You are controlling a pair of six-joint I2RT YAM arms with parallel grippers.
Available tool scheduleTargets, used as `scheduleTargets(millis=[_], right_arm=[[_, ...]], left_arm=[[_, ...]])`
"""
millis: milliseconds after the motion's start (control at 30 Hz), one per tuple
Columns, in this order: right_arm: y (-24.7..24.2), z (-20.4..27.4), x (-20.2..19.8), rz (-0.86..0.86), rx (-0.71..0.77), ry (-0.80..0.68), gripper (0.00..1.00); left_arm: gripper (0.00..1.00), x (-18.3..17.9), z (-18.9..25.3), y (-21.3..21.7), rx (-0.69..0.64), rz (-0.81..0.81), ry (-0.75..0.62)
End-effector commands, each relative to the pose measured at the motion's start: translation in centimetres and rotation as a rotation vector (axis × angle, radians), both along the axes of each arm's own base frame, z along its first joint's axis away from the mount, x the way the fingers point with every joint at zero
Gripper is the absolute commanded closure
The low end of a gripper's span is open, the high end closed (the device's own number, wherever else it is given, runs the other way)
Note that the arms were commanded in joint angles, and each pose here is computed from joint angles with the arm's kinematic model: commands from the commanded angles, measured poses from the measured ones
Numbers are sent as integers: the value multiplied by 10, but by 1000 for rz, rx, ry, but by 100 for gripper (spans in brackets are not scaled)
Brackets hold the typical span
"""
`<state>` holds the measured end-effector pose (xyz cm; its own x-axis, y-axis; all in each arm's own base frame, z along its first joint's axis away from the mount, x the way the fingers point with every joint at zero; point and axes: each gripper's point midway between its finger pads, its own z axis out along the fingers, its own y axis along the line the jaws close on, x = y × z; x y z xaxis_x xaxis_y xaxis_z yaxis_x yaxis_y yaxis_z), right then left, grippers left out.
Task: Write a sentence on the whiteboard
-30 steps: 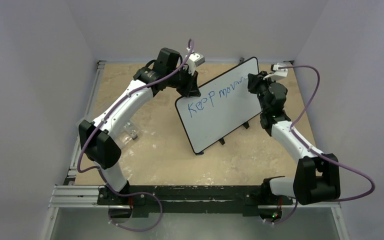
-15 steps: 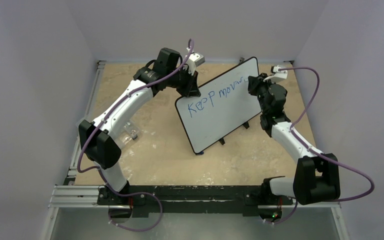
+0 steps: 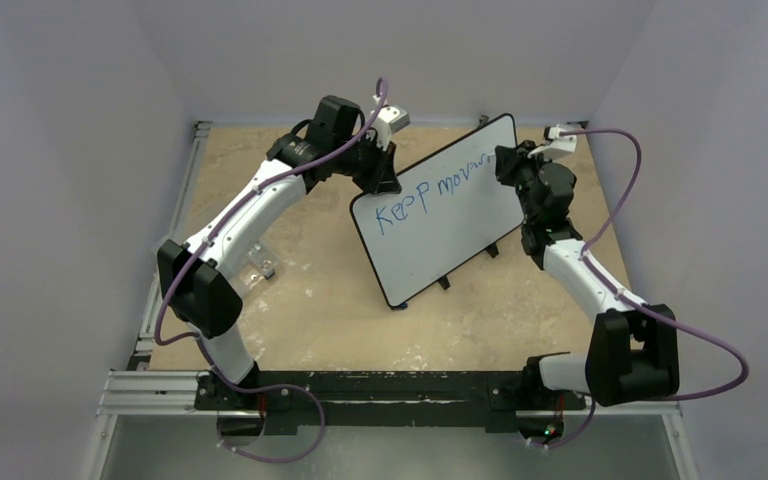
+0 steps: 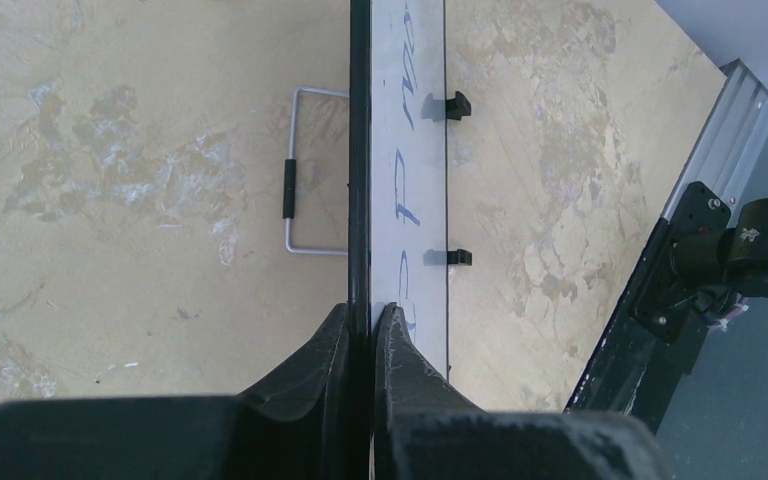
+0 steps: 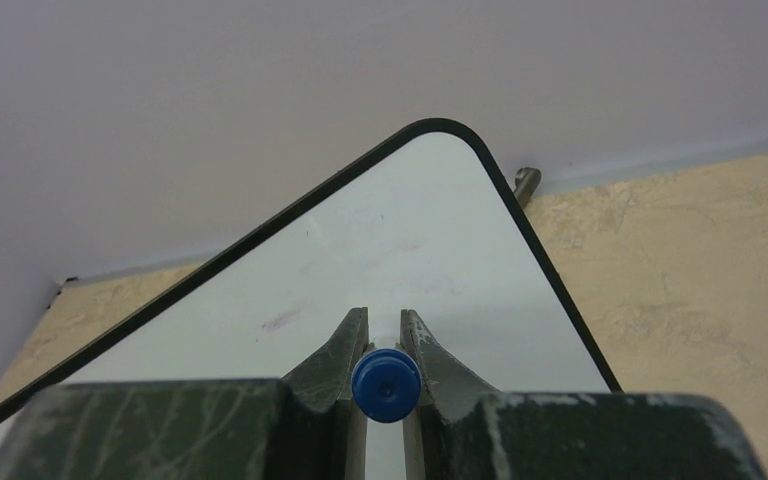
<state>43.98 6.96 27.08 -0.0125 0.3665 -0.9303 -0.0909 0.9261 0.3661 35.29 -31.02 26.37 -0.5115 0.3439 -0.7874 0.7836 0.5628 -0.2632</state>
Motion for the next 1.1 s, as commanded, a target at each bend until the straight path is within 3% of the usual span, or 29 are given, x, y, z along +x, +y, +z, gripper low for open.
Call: scheduleTargets(millis=[0,633,1067], right_arm=[[9,34,6,40,40,-79,100],[16,31,-4,82,66,-77,100],[-6,46,-43,-1,50,-108,100]], left_arm=[[100,28,-5,34,178,79,-157],[100,28,-3,34,176,81,-157],[100,29,-4,36,185,91,-150]])
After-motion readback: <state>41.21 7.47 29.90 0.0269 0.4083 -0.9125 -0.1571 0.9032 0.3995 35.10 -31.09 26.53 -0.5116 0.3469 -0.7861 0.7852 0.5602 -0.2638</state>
